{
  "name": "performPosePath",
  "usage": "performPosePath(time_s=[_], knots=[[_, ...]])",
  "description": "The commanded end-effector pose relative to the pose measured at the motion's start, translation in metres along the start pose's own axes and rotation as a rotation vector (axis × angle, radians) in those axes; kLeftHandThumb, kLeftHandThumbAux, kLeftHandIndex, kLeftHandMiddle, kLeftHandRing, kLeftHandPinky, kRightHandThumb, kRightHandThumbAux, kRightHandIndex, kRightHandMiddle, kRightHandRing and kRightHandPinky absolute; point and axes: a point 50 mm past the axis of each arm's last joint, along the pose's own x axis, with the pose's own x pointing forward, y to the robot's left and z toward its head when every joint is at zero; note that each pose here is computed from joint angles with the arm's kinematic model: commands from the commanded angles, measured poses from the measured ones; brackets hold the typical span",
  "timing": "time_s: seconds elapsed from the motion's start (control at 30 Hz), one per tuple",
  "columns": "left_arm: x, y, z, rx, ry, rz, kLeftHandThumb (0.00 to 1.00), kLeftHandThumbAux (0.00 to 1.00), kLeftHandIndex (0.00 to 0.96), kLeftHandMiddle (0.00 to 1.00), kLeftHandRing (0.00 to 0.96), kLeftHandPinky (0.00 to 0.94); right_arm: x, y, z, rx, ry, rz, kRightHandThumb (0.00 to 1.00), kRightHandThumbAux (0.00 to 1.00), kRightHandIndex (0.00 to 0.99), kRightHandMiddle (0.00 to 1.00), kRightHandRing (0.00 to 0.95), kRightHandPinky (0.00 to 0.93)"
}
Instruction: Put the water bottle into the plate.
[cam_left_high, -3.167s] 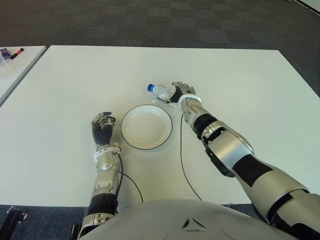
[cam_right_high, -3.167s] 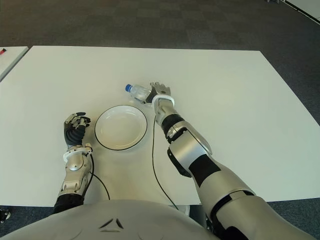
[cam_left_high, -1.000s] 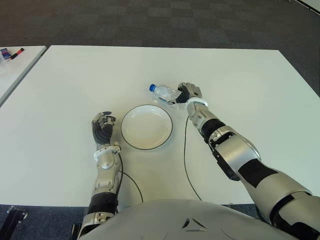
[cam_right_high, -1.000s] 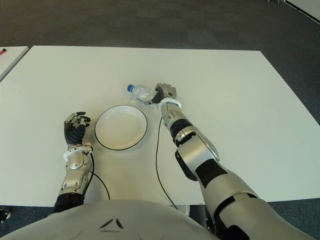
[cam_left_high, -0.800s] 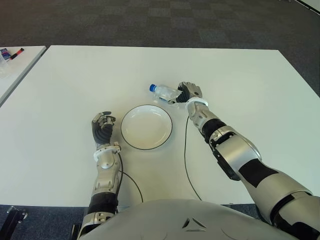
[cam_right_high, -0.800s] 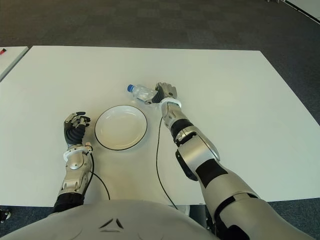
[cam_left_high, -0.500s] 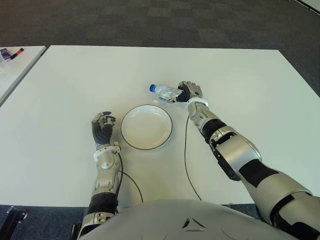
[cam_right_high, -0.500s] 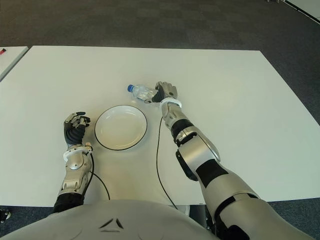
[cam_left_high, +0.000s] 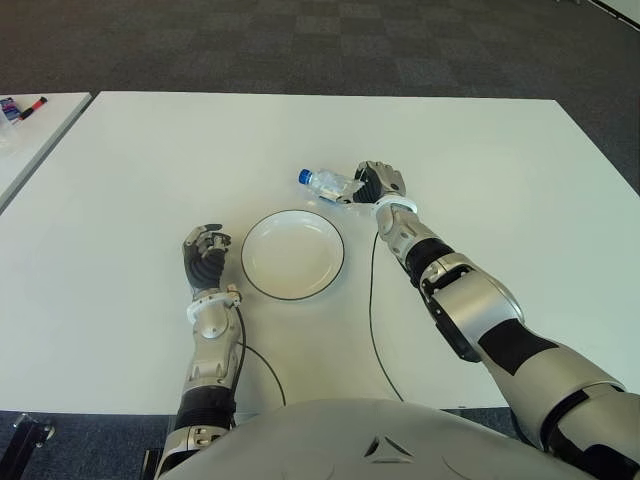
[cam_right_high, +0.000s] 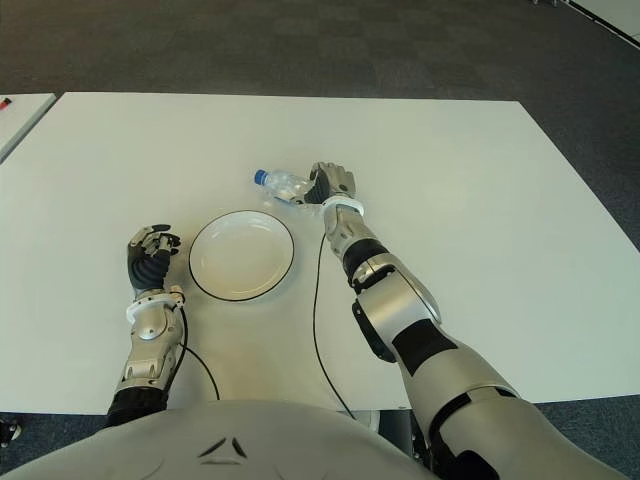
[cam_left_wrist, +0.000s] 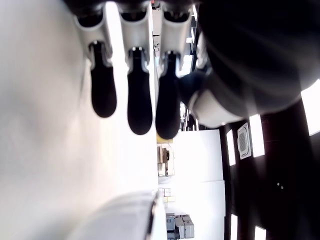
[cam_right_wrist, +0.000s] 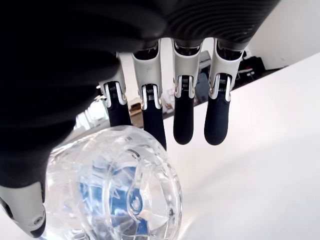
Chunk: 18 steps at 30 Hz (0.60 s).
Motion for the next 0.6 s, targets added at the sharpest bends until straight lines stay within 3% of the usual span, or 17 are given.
performPosePath(time_s=[0.03,0.6], knots=[[-0.0084,-0.0039,-0.0130,-0.003,0.080,0.004,0.693,0.723,0.426,0.559,0.530,0.488,-0.0010,0.0001,-0.0035,0.013,-0.005,-0.007,0.341,0.631,0.368,0.417,0.420,0.422],[-0.0092,-0.0036,-0.0111,-0.022,0.067,0.003,0.693,0.722,0.427,0.556,0.525,0.486,-0.0070,0.0053,-0.0068,0.030,-0.018,-0.009,0.352,0.618,0.350,0.405,0.416,0.434]])
